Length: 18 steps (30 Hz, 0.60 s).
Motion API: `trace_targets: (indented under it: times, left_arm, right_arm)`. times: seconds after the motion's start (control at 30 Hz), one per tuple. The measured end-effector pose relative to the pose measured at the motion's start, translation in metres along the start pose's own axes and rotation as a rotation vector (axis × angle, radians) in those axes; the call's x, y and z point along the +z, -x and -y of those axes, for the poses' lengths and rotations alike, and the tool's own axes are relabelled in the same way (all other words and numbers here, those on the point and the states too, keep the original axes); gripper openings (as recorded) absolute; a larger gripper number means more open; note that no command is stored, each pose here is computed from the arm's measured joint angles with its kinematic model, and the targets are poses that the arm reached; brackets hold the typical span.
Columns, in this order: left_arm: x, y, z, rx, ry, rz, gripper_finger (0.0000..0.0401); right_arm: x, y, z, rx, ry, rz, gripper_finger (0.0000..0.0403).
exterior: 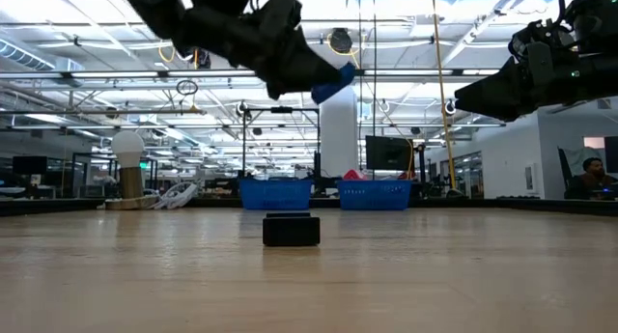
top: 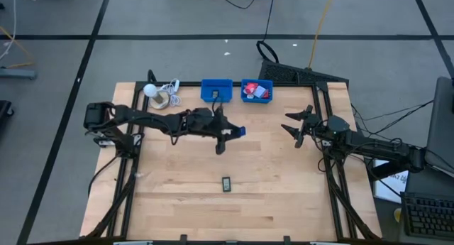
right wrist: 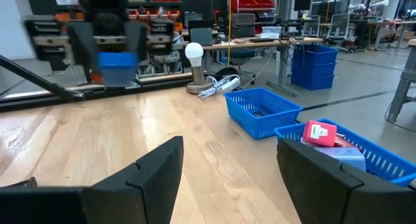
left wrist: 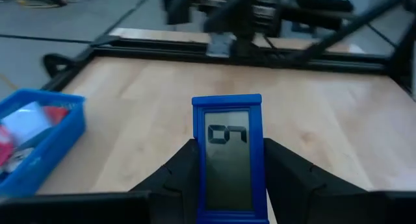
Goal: Pick & Place Office items
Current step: Put the blue digital timer into the left blue bin
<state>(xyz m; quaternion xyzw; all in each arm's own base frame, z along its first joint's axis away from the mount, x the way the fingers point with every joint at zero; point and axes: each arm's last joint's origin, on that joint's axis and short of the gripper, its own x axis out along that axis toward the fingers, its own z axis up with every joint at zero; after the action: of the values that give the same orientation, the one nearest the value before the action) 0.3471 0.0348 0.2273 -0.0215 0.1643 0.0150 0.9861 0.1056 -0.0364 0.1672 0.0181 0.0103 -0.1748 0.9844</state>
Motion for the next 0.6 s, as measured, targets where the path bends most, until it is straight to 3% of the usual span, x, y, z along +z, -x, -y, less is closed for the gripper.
trace_targets:
  times: [0.3,0.6]
  left_arm:
    - [-0.023,0.013,-0.043,0.08,0.1,0.119,0.0133]
    - [-0.019,0.024,-0.077,0.162,0.118,0.215,0.0134]
  right_arm:
    - [0.0,0.0,0.0,0.0,0.0,0.0,0.0238]
    - [0.0,0.0,0.0,0.0,0.0,0.0,0.0238]
